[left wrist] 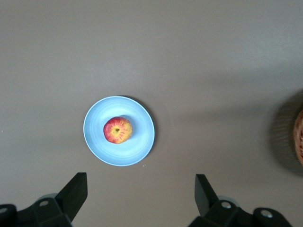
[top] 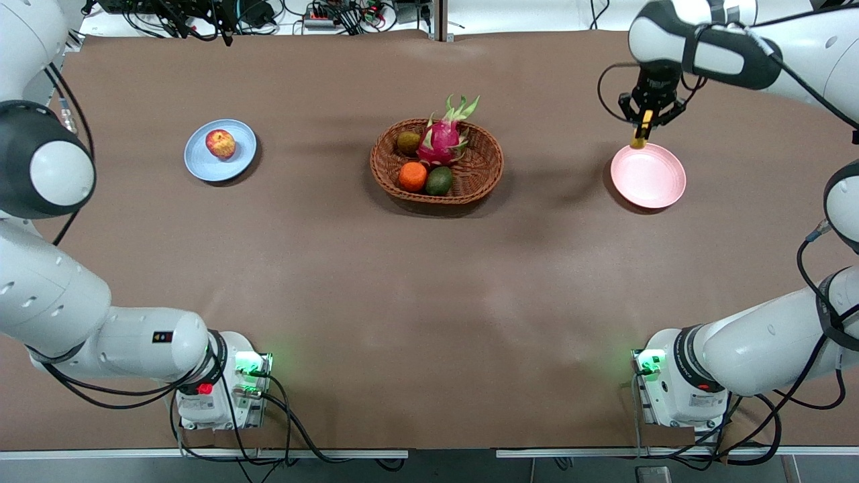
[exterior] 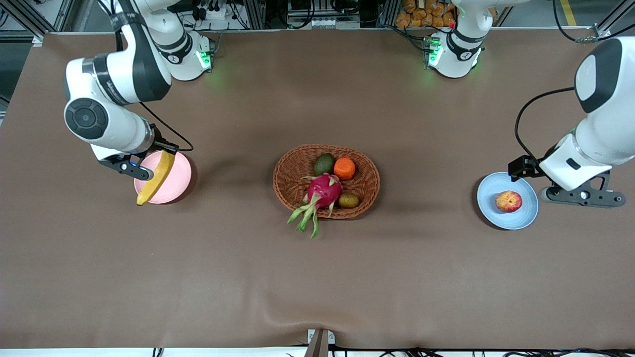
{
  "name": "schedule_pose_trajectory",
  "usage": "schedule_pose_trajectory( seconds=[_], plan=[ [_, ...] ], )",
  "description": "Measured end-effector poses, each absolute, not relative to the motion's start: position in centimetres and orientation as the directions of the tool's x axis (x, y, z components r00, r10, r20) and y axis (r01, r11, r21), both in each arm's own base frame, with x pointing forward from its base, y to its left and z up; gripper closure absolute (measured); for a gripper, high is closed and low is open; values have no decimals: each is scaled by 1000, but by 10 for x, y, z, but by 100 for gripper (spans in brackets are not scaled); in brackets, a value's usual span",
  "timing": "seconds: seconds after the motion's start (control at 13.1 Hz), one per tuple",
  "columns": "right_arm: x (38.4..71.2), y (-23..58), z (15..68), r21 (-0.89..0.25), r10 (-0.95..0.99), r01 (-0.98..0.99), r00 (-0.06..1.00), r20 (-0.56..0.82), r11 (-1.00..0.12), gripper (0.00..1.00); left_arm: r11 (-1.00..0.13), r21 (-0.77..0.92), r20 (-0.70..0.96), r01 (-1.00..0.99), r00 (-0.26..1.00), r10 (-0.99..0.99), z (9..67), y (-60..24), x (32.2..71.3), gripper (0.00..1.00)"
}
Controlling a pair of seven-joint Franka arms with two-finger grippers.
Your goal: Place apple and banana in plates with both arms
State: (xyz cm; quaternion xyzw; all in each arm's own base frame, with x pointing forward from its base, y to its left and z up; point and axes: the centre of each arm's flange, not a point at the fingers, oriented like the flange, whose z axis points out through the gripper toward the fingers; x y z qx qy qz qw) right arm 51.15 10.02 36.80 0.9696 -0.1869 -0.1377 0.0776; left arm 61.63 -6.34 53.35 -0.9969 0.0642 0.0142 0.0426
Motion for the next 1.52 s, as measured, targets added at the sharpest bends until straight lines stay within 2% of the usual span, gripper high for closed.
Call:
schedule_pose_trajectory(
  seconds=[0.23, 0.76, 1.3, 1.37, 1.52],
  plan=[
    [496, 78, 324, 192, -386, -346, 890, -242, -918, 85, -994, -57, -23, -96, 995, -95, 545, -51, 612, 0],
    [491, 69, 291, 213, -392, -343, 880, -268, -915, 85, -995, -47, -34, -90, 996, -88, 567, -2, 599, 0],
    [484, 64, 269, 217, -398, -348, 877, -270, -912, 84, -996, -39, -40, -75, 996, -74, 630, -30, 547, 0],
    [483, 64, 269, 217, -398, -348, 876, -271, -912, 81, -997, -39, -35, -70, 997, -69, 635, -30, 542, 0],
    [483, 64, 269, 217, -399, -348, 876, -271, -912, 60, -998, -34, -29, -55, 998, -54, 639, -21, 539, 0]
  ],
)
